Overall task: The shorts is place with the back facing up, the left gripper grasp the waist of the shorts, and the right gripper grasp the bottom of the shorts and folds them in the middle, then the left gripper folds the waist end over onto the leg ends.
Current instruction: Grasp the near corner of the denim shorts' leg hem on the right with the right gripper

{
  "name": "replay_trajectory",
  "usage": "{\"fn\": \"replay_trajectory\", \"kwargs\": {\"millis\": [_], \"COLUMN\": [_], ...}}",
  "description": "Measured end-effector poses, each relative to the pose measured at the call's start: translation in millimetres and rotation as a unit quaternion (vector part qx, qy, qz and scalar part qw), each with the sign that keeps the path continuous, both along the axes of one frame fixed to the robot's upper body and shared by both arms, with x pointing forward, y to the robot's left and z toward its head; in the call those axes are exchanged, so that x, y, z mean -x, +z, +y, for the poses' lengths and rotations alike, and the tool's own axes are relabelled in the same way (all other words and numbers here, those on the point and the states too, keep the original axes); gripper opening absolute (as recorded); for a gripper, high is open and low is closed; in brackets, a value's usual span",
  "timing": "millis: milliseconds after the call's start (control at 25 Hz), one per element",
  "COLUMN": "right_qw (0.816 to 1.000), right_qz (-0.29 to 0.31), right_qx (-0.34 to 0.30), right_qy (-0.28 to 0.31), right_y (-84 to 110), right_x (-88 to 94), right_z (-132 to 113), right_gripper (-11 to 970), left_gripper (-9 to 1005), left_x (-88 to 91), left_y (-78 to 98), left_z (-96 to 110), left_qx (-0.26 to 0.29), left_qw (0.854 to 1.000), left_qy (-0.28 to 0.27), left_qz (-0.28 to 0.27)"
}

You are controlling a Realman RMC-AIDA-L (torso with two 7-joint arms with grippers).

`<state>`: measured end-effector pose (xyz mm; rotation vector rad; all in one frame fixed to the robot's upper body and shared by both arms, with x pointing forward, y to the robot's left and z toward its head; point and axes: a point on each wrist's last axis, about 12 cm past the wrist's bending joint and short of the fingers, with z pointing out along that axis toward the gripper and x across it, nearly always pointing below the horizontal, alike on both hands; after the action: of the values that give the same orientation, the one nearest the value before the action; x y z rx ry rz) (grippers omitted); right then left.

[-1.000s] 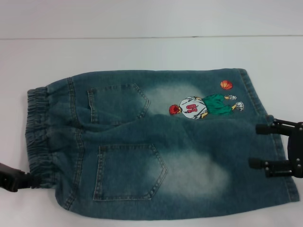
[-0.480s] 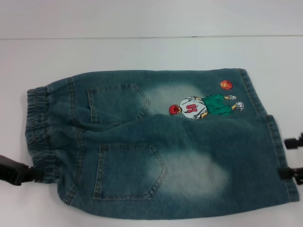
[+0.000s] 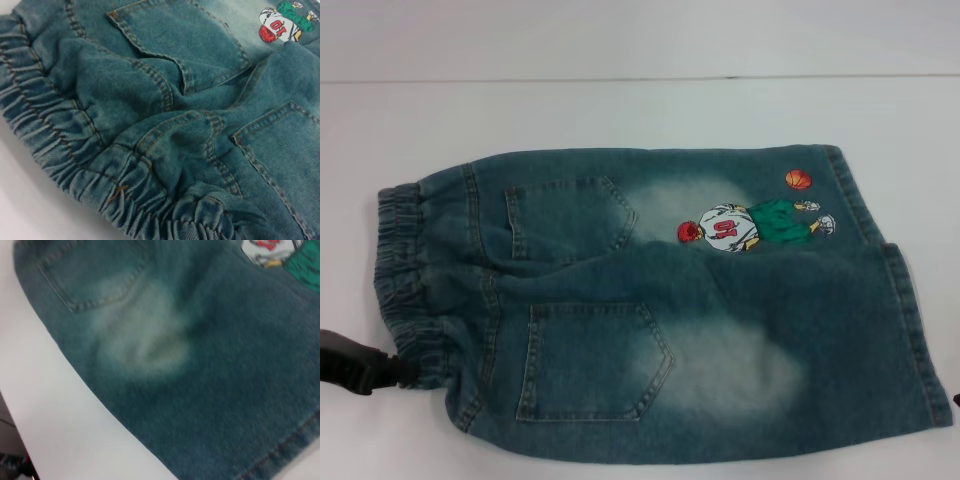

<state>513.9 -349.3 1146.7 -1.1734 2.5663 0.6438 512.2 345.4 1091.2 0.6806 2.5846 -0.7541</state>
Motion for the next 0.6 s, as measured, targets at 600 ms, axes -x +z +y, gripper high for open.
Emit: {"fn": "replay_trajectory", "kwargs": {"millis": [600], "right_qw": [0.996], "right_qz": [0.063], "right_qx": [0.065], "right_qy": [-0.011], "right_y": [-11.8], "right_x": [-6.7], "right_z": [12.5], "right_gripper": [839], "left_gripper": [50], "left_x": [0.1], "left_y": [-0.5], "left_z": [0.0], "left_qx": [0.007], "left_qw": [1.0], "left_qy": [0.006], "left_qz": [-0.007]}}
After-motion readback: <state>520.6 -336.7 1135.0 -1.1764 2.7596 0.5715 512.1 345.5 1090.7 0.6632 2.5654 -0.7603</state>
